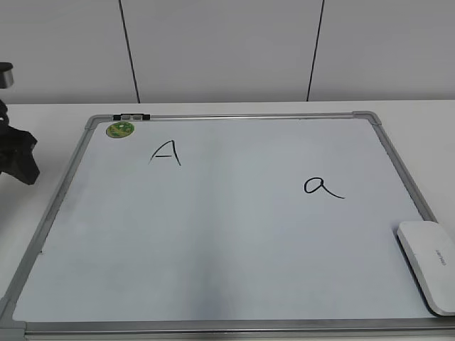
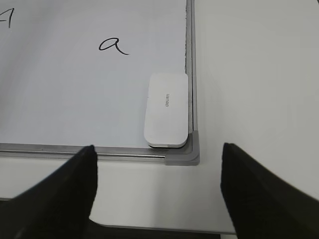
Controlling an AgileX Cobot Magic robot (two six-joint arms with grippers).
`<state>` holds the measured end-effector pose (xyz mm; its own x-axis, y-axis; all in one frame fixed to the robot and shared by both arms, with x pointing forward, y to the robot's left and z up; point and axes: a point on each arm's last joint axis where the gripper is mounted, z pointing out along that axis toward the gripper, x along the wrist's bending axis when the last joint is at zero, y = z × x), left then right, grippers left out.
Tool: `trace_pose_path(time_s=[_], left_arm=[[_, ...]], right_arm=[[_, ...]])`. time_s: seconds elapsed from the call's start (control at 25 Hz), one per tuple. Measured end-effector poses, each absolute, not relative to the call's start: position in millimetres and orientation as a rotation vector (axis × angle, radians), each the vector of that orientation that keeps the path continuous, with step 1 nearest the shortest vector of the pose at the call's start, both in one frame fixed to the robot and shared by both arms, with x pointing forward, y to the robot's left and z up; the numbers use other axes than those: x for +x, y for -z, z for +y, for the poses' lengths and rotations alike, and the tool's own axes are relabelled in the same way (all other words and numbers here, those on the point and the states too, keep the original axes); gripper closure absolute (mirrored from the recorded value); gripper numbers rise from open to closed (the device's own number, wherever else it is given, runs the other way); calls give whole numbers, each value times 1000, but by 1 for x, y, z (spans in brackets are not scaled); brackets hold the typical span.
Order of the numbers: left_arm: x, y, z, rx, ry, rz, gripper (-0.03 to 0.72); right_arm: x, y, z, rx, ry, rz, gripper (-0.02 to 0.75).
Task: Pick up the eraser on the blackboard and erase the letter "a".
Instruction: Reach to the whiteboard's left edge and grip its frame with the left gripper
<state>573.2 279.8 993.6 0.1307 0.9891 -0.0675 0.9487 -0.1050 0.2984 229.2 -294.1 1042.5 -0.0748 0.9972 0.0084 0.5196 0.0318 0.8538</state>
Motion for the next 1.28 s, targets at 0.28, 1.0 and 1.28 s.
trace_pose_path(time_s=[0.28, 1.0, 1.28], left_arm=[[611, -966, 277, 2250, -61, 1893, 225], [647, -914, 294, 2155, 183, 1919, 321], [648, -897, 301, 2093, 256, 1967, 370]], right_arm=[[229, -1043, -294, 1555, -945, 1668, 164], [229, -1043, -294, 1555, -945, 1668, 164], [229, -1043, -294, 1555, -945, 1668, 164]])
